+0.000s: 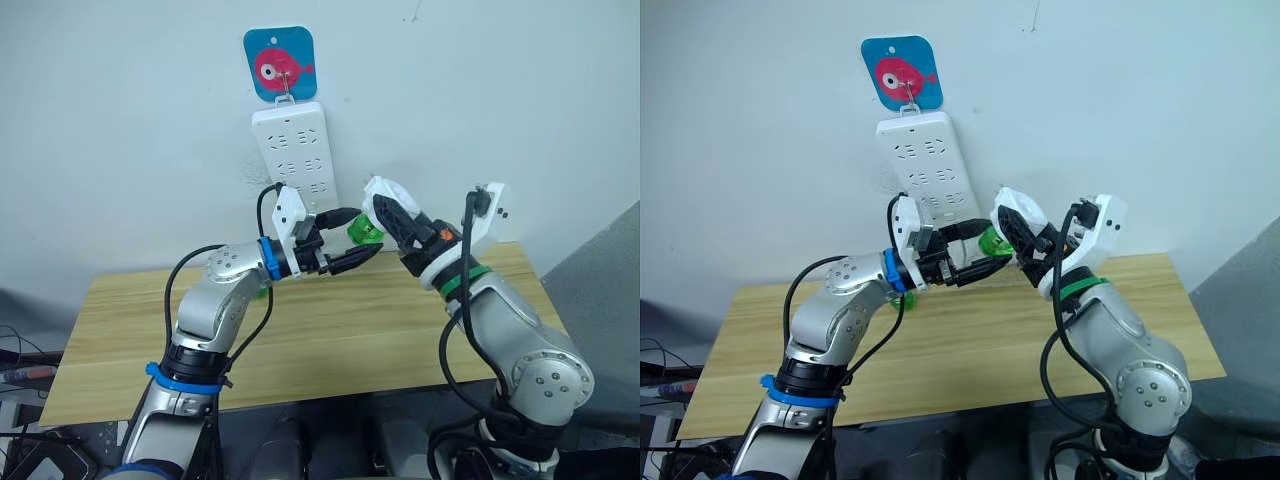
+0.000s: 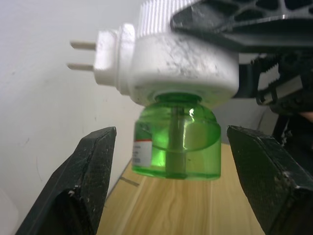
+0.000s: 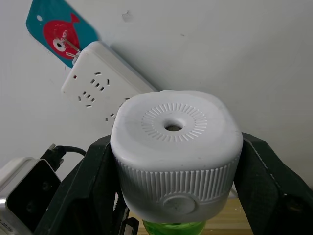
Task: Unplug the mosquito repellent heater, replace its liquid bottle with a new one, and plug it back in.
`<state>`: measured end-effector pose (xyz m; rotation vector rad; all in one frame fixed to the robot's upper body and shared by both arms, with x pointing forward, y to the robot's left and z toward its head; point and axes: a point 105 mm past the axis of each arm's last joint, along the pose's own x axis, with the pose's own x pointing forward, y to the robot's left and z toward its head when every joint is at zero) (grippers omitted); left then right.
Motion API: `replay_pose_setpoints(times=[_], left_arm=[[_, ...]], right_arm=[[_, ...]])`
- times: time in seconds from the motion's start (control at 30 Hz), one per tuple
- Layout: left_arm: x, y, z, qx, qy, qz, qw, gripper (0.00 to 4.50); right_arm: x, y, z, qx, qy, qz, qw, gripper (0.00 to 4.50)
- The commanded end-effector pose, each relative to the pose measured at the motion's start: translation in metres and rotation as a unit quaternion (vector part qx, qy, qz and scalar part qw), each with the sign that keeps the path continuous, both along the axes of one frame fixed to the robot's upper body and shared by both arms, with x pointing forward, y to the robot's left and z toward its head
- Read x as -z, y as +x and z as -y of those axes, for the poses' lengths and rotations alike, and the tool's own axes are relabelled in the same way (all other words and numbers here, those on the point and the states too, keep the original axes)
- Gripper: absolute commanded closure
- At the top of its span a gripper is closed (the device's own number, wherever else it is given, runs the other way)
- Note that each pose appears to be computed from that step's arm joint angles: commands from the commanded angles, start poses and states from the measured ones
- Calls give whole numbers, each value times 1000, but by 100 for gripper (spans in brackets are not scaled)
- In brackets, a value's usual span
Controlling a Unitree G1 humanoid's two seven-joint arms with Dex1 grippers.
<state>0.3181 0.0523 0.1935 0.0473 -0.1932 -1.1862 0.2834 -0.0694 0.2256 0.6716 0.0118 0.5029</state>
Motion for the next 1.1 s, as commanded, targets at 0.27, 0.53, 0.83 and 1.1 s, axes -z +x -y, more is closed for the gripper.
replay_pose_setpoints(times=[0.27,0.53,0.83,1.1], left_arm=[[-10,-4,1,2,-8,27,1000,69],[-12,-2,3,-1,-18,26,1000,69],[-10,-5,9,6,-27,20,999,69],[-9,-2,6,1,-25,16,1000,227]], right_arm=[[-12,0,10,11,59,-3,998,158],[-11,-2,10,4,66,-12,998,158],[-11,-3,8,-3,69,-17,997,158],[-10,-5,7,-6,67,-19,998,158]])
